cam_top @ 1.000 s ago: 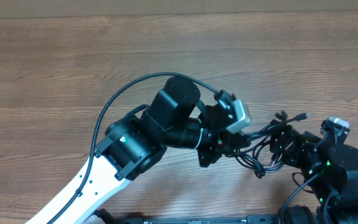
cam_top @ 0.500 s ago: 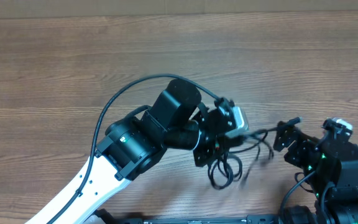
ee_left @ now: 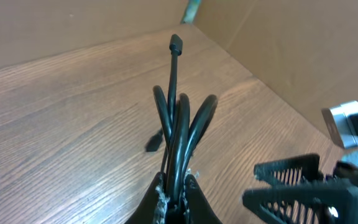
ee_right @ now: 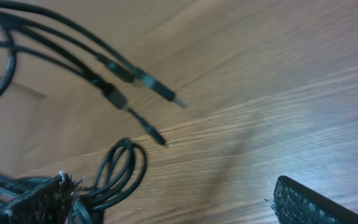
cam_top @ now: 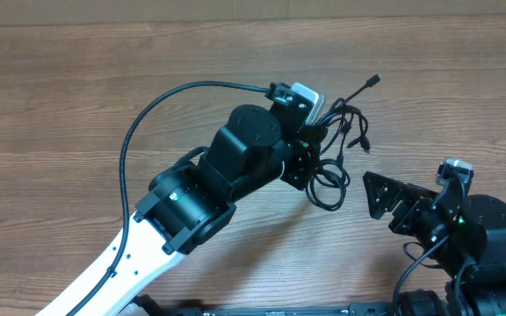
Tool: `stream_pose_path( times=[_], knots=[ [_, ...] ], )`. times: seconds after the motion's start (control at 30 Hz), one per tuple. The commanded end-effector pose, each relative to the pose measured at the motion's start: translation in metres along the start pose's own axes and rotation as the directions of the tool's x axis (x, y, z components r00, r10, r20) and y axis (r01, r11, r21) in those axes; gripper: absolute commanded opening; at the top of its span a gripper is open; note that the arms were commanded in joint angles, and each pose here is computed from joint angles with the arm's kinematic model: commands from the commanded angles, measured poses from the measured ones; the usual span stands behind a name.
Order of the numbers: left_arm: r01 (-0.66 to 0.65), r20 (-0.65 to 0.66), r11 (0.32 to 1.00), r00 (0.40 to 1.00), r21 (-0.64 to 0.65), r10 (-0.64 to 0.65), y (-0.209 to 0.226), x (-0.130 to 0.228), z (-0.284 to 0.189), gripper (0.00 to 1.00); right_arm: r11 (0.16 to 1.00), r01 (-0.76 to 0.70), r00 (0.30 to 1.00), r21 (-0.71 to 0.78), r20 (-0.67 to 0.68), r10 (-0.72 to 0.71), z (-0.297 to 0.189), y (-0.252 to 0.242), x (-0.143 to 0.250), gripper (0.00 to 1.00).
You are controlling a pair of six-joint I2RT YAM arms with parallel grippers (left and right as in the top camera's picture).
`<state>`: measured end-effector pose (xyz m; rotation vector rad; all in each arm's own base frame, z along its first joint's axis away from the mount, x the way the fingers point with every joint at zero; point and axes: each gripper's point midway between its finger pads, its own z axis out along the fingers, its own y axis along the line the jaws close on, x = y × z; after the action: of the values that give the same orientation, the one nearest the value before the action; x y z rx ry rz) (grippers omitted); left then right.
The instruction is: Untangle cables
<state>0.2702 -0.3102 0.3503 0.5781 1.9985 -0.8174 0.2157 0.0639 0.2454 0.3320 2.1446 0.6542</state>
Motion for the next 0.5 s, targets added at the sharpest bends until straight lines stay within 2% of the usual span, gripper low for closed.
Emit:
stream_pose_path(
  times=[0.0, 0.17, 0.37, 0.47],
  knots=[
    [0.044, 0.081, 0.999, 0.996, -0.007, -0.043, -0.003, -0.023, -0.009, 0.04, 0.994, 0.010, 1.000, -0.108, -0.020, -0.012, -0.001, 0.019, 0.002, 1.00],
    [0.122, 0.152, 0.992, 0.980, 0.030, -0.125, -0.008, -0.042, -0.011, 0.04, 0.963, 0.040, 0.998, -0.268, -0.027, -0.049, -0.006, 0.049, 0.000, 1.00],
    [0.234, 0.232, 0.971, 0.943, 0.053, -0.240, -0.007, -0.061, -0.015, 0.04, 0.962, 0.038, 0.998, -0.272, -0.033, -0.049, -0.007, 0.050, 0.001, 1.00],
    [0.266, 0.231, 0.960, 0.932, 0.086, -0.279, -0.012, -0.064, -0.016, 0.04, 0.960, 0.049, 0.998, -0.276, -0.024, -0.058, -0.007, 0.051, -0.001, 0.98]
  ],
)
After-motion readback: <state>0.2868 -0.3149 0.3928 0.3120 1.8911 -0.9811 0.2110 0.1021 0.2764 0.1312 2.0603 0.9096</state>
